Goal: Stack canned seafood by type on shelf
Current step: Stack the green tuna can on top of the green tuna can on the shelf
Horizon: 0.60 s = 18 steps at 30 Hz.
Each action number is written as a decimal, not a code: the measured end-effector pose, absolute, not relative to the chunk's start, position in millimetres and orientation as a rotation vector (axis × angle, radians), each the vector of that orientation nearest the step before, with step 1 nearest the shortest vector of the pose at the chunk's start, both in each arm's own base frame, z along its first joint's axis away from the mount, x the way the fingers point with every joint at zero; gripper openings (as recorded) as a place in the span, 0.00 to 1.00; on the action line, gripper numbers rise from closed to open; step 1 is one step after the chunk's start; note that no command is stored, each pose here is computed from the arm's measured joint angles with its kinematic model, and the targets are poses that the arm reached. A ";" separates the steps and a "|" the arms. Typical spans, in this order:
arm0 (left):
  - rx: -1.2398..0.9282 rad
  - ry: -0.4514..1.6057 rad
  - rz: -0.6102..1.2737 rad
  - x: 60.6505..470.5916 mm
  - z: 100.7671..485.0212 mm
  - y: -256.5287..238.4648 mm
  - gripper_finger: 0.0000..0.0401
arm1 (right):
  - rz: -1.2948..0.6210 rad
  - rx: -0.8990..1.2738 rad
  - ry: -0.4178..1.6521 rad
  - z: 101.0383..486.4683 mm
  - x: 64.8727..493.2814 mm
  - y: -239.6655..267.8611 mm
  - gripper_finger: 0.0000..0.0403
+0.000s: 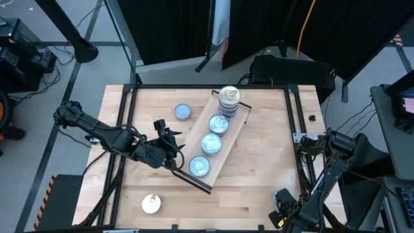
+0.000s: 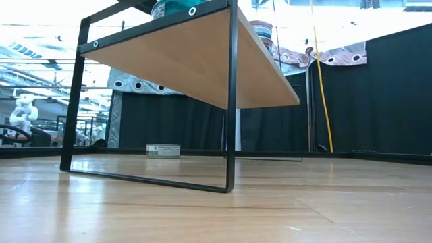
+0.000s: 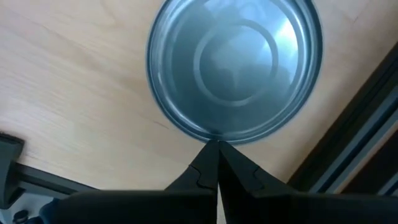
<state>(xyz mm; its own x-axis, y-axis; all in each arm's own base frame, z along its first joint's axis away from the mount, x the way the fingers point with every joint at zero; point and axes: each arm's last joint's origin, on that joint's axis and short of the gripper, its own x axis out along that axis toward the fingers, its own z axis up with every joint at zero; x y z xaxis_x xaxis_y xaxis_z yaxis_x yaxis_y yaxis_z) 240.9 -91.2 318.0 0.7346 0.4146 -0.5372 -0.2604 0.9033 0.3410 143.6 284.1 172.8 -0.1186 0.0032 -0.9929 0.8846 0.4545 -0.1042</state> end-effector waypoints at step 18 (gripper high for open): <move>0.251 0.647 0.376 240.9 318.0 -91.2 0.56 | -0.939 0.789 1.491 146.4 147.7 292.3 0.00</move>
